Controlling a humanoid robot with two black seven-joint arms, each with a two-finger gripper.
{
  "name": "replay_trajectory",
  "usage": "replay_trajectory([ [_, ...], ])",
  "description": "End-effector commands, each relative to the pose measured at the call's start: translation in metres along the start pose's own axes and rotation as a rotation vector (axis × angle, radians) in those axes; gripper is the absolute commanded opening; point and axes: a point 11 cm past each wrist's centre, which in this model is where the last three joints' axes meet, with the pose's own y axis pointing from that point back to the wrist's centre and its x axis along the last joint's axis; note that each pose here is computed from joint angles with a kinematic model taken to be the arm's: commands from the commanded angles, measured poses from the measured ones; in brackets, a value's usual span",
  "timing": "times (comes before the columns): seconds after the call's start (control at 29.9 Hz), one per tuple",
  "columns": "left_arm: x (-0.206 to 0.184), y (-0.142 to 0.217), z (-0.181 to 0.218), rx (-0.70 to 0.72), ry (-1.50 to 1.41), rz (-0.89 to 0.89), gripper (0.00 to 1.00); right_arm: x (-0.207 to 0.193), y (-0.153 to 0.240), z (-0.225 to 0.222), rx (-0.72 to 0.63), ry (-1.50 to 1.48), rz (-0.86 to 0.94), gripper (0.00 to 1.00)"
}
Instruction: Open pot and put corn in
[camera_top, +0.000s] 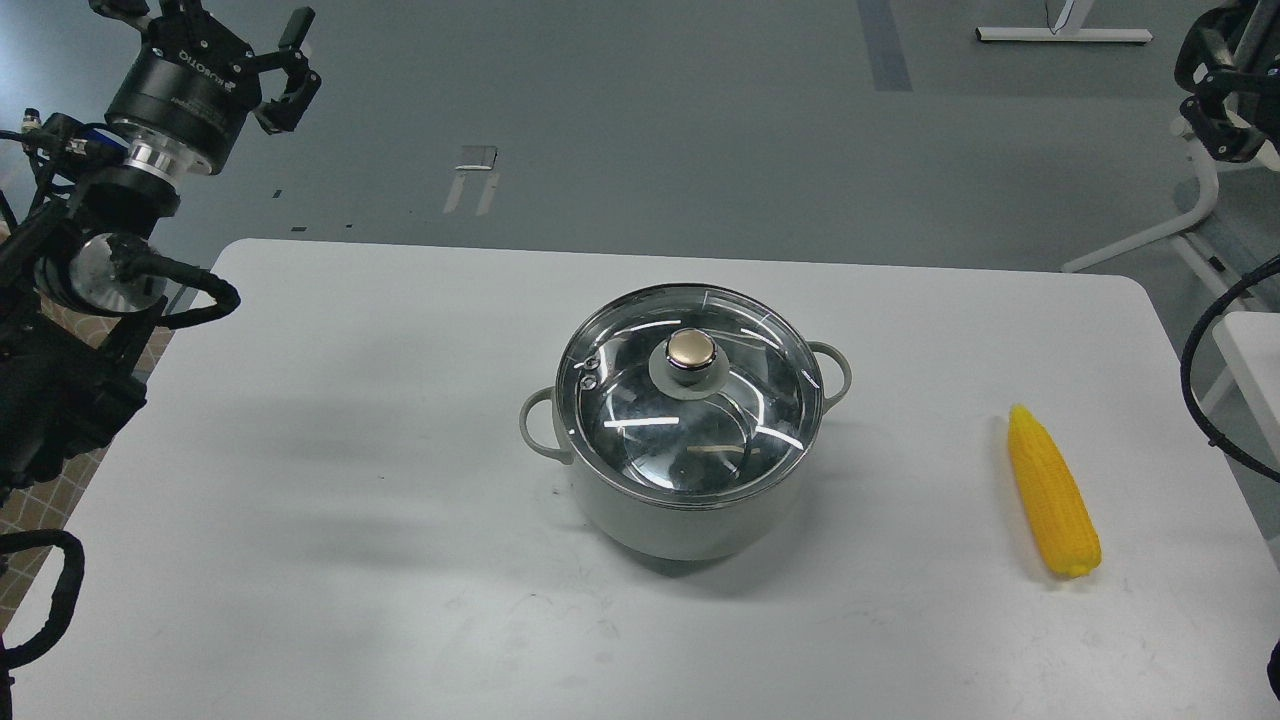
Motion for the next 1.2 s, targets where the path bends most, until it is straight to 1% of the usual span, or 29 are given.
replay_trajectory([
  [0.0, 0.001, 0.000, 0.004, 0.003, -0.017, -0.003, 0.98, -0.001, 0.000, 0.000, 0.001, 0.000, -0.008, 1.00],
  [0.33, 0.003, 0.001, 0.002, 0.004, -0.015, 0.022, 0.98, 0.005, 0.006, 0.010, -0.025, -0.008, 0.009, 1.00],
  [0.57, 0.005, 0.005, 0.004, 0.001, -0.016, 0.002, 0.98, 0.011, 0.009, 0.001, -0.021, 0.016, 0.014, 1.00],
  [0.74, -0.013, 0.001, 0.001, 0.020, -0.029, -0.060, 0.98, 0.009, 0.008, 0.000, -0.016, 0.015, 0.009, 1.00],
  [0.84, -0.019, 0.001, 0.013, 0.033, -0.110, -0.101, 0.97, 0.011, 0.009, 0.000, -0.016, 0.015, 0.013, 1.00],
  [0.94, -0.041, -0.003, 0.023, 0.052, -0.220, -0.194, 0.97, 0.012, 0.010, -0.002, -0.012, 0.015, 0.017, 1.00],
  [1.0, -0.071, -0.004, 0.032, 0.087, -0.432, -0.315, 0.97, 0.013, 0.010, -0.002, -0.010, 0.014, 0.019, 1.00],
  [1.07, -0.090, -0.005, 0.036, 0.082, -0.540, -0.377, 0.95, 0.013, 0.010, -0.002, -0.006, 0.015, 0.018, 1.00],
  [1.17, -0.141, -0.008, 0.035, 0.041, -0.767, -0.514, 0.94, 0.014, 0.010, -0.004, -0.001, 0.013, 0.022, 1.00],
])
